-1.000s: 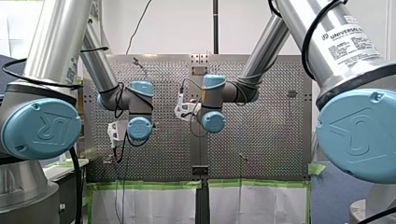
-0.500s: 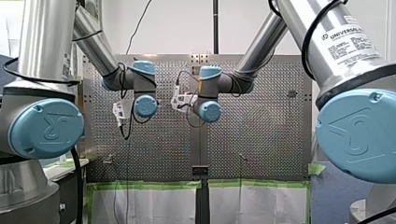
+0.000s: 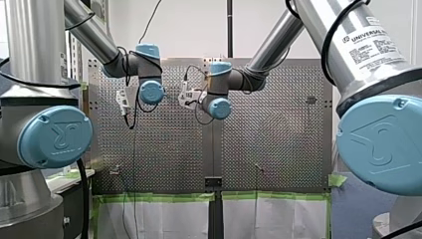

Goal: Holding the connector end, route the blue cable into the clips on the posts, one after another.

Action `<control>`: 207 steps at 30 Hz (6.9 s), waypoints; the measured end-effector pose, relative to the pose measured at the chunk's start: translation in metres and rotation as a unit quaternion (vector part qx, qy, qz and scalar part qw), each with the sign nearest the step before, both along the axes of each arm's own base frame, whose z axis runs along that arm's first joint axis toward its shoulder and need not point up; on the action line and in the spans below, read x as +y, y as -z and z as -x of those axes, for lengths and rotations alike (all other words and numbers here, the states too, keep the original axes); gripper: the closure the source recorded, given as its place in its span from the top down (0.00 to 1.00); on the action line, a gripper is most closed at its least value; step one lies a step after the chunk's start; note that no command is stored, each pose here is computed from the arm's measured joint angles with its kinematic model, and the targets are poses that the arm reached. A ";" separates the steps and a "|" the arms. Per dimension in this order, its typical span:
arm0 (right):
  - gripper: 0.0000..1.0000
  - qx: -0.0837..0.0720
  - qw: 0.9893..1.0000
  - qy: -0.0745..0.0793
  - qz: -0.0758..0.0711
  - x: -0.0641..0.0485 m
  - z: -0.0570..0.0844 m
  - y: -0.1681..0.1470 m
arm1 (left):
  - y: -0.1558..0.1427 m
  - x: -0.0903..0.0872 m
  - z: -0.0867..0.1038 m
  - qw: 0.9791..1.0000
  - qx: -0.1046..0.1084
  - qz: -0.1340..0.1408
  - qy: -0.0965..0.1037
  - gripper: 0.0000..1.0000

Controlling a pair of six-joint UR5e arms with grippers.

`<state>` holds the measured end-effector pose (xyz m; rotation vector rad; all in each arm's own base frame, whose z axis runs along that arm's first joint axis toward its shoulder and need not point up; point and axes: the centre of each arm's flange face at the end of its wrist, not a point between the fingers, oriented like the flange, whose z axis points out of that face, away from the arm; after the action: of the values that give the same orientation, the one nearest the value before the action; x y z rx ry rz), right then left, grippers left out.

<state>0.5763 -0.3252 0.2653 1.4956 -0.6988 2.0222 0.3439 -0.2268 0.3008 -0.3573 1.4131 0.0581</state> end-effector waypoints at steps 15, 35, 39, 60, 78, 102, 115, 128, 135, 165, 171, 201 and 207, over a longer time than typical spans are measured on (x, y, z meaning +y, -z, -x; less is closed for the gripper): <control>0.00 -0.035 0.999 -0.030 0.016 -0.012 -0.031 -0.054 | -0.080 0.021 0.003 0.999 -0.031 0.004 -0.011 0.00; 0.00 -0.048 0.997 -0.051 0.027 -0.021 -0.069 -0.104 | -0.097 0.041 -0.036 1.000 -0.024 -0.010 -0.015 0.00; 0.00 -0.059 0.996 -0.052 0.036 -0.025 -0.074 -0.121 | -0.099 0.052 -0.042 0.999 -0.025 -0.016 -0.016 0.00; 0.00 -0.075 0.994 -0.062 0.048 -0.034 -0.093 -0.148 | -0.140 0.101 -0.084 0.999 -0.044 -0.029 -0.016 0.00; 0.00 -0.073 0.994 -0.062 0.045 -0.045 -0.101 -0.141 | -0.134 0.102 -0.097 0.999 -0.033 -0.032 0.006 0.00; 0.00 -0.083 0.992 -0.080 0.047 -0.048 -0.120 -0.147 | -0.141 0.114 -0.122 0.999 -0.034 -0.033 0.000 0.00; 0.00 -0.091 0.991 -0.082 0.046 -0.054 -0.126 -0.153 | -0.142 0.121 -0.128 0.999 -0.029 -0.031 -0.002 0.00; 0.00 -0.093 0.992 -0.075 0.044 -0.068 -0.119 -0.154 | -0.135 0.126 -0.146 0.999 -0.024 -0.029 0.017 0.00; 0.00 -0.093 0.992 -0.069 0.044 -0.076 -0.114 -0.154 | -0.145 0.131 -0.152 0.999 -0.037 -0.024 0.021 0.00; 0.00 -0.089 0.993 -0.052 0.049 -0.112 -0.094 -0.151 | -0.129 0.156 -0.190 0.997 -0.058 0.013 0.043 0.00; 0.00 -0.088 0.994 -0.050 0.051 -0.120 -0.090 -0.150 | -0.112 0.158 -0.203 0.997 -0.047 0.018 0.050 0.00; 0.00 -0.086 0.994 -0.054 0.046 -0.152 -0.093 -0.143 | -0.105 0.164 -0.224 0.996 -0.045 0.056 0.049 0.18; 0.00 -0.083 0.994 -0.054 0.043 -0.153 -0.092 -0.142 | -0.101 0.164 -0.221 0.996 -0.030 0.067 0.042 0.78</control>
<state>0.6681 -0.4780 0.4069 1.3531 -0.5978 2.2481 0.5648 -0.0627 0.4019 -0.4067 1.3737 -0.1169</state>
